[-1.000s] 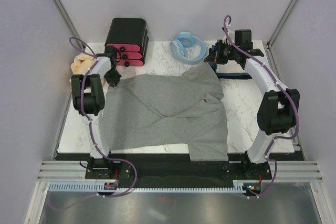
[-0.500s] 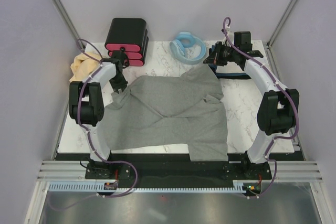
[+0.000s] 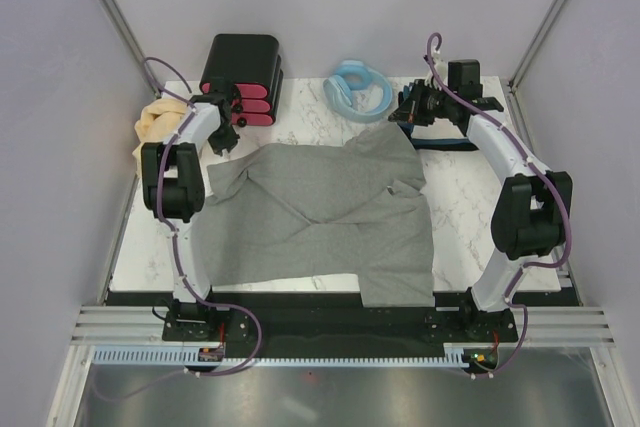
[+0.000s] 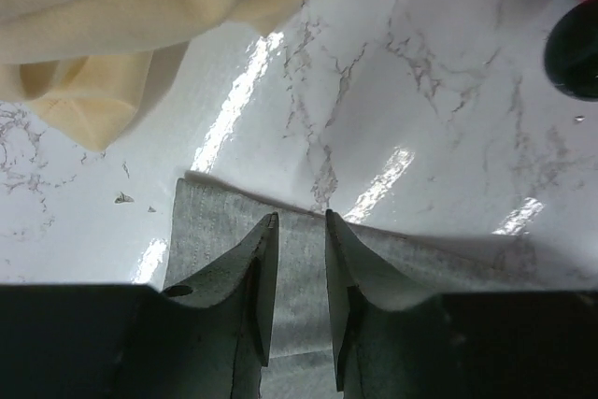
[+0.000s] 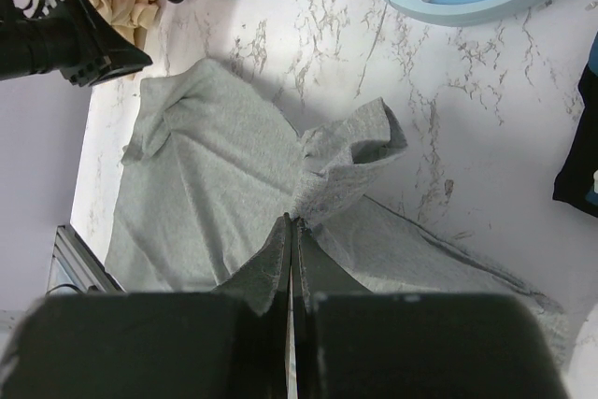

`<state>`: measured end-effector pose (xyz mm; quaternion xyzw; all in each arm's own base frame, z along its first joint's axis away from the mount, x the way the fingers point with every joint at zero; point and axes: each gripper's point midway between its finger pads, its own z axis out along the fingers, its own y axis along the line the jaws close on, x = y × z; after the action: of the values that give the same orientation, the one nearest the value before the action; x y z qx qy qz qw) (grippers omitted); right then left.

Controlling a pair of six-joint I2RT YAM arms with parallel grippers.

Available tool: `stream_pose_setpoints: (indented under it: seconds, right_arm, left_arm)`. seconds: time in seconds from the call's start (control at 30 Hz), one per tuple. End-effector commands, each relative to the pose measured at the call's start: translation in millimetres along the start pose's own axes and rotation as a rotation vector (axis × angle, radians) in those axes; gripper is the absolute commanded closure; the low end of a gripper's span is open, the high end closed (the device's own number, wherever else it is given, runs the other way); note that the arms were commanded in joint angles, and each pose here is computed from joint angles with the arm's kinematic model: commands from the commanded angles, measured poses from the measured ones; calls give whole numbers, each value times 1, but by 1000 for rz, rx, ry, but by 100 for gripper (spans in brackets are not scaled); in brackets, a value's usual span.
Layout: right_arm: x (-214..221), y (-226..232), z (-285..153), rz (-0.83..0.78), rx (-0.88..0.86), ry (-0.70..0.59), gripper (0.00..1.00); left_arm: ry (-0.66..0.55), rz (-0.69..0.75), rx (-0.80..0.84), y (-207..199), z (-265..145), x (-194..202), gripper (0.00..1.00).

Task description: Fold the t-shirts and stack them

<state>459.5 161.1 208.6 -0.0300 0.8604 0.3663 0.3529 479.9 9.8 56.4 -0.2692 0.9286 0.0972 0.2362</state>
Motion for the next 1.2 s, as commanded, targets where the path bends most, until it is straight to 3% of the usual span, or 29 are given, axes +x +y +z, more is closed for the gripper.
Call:
stream_pose_setpoints:
  seconds: [0.0,0.7,1.17]
  right_arm:
    - [-19,13,-11,-38,-41,-56,100]
    - [-19,9,-7,-28,-40,-49,100]
    - [-19,10,-7,-28,-42,-49,100]
  left_arm:
    - [4,16,-52,16,2,0,66]
    - [49,-26,-114,57,11,10,61]
    - [9,-60,-64,53,1,-9,60]
